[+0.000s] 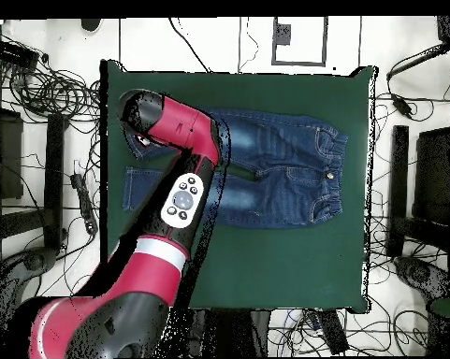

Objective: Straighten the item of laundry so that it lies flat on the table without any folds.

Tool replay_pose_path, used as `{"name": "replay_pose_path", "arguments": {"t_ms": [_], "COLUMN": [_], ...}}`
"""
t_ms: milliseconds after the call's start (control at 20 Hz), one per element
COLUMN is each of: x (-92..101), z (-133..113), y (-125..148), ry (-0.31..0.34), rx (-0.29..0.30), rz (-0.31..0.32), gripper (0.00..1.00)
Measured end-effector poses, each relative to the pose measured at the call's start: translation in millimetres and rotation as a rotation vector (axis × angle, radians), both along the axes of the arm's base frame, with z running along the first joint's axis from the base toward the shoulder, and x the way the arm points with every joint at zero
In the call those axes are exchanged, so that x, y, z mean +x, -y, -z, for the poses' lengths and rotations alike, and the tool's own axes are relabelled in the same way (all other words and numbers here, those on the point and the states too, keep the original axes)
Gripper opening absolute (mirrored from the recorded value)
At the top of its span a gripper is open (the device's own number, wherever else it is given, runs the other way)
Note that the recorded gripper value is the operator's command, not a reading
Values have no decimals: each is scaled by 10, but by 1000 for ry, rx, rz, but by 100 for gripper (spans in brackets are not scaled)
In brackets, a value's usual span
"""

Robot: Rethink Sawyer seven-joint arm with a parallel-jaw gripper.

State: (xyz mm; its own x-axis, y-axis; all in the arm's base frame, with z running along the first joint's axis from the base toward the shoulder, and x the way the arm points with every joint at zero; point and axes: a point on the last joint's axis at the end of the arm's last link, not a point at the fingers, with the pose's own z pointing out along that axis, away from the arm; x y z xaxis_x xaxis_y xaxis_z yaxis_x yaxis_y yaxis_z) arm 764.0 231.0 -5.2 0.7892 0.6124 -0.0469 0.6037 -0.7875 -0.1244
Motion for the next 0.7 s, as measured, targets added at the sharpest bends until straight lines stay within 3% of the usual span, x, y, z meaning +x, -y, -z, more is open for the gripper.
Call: {"name": "replay_pose_path", "arguments": {"t_ms": [700], "x": [-136], "z": [191], "y": [68], "ry": [-18], "rx": [-43], "rz": [-79], "gripper": [0]}}
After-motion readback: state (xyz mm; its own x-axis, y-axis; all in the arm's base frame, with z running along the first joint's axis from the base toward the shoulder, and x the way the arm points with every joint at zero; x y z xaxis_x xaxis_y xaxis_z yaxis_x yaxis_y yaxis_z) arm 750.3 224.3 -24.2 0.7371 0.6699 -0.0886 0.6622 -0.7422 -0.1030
